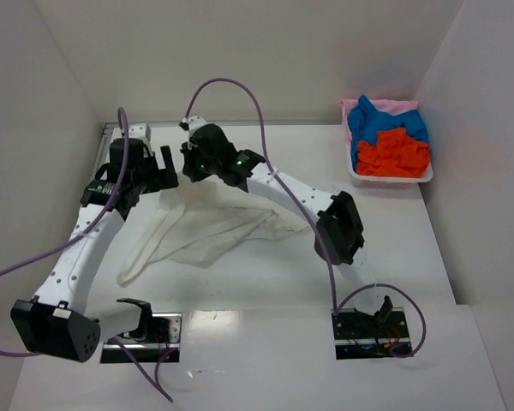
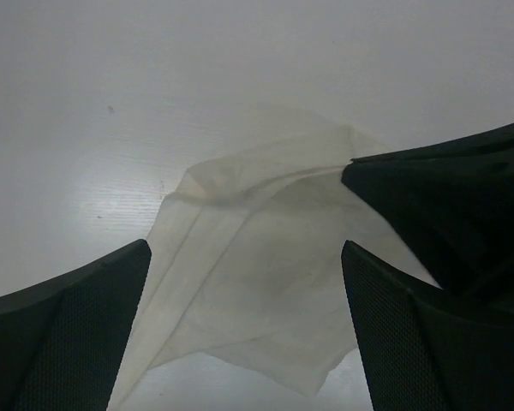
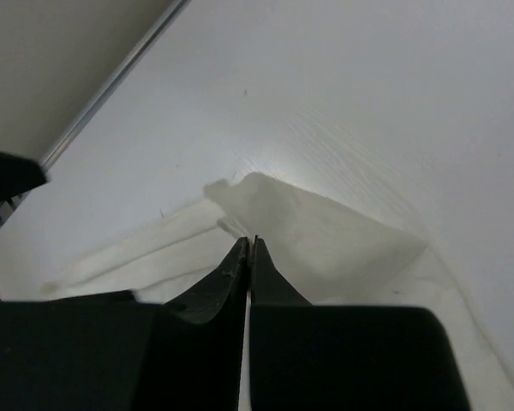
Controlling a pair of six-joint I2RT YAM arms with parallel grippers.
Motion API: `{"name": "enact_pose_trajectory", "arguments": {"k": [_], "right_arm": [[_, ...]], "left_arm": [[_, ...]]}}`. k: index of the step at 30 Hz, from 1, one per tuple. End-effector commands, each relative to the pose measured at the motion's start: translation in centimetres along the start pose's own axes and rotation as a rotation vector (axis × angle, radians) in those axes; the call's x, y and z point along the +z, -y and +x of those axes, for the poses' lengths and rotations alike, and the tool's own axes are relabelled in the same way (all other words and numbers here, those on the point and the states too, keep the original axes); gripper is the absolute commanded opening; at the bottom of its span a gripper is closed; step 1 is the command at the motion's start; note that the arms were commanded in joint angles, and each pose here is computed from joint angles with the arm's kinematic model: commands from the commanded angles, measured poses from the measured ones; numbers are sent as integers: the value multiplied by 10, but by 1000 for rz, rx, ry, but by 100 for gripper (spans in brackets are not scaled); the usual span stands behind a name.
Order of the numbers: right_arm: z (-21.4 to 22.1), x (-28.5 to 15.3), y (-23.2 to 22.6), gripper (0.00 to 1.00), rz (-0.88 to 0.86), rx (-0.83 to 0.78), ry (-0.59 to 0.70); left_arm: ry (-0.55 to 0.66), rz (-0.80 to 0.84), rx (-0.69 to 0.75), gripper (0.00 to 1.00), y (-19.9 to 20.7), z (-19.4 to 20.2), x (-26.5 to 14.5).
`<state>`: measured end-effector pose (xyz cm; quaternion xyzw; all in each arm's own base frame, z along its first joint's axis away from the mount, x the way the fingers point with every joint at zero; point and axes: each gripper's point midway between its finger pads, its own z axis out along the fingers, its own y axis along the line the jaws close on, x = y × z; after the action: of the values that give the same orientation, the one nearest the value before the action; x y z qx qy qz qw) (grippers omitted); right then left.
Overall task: Fold and stack the t-shirts
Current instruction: Flatten out the tshirt
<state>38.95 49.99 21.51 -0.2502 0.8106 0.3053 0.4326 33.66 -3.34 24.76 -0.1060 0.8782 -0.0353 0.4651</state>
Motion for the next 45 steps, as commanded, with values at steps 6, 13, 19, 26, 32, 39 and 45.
{"name": "enact_pose_trajectory", "arguments": {"k": [6, 13, 19, 26, 32, 39, 45], "right_arm": [[-119, -119, -22, 0, -12, -109, 341], [-98, -114, -20, 0, -28, -114, 293], [-91, -112, -22, 0, -45, -98, 270], [-82, -106, -24, 0, -62, -65, 245], [-73, -108, -26, 0, -79, -49, 222], [-69, -111, -30, 0, -103, -24, 218], [-72, -118, -33, 0, -115, -26, 225]], "left_arm": [[114, 369, 295, 100, 57, -31, -13], [144, 626, 410, 100, 89, -3, -19], [195, 619, 441, 100, 89, -17, -26], [205, 667, 447, 100, 99, -20, -23], [263, 673, 438, 97, 102, -32, -27], [316, 666, 454, 83, 103, -43, -32], [278, 682, 460, 72, 105, -36, -23]]}}
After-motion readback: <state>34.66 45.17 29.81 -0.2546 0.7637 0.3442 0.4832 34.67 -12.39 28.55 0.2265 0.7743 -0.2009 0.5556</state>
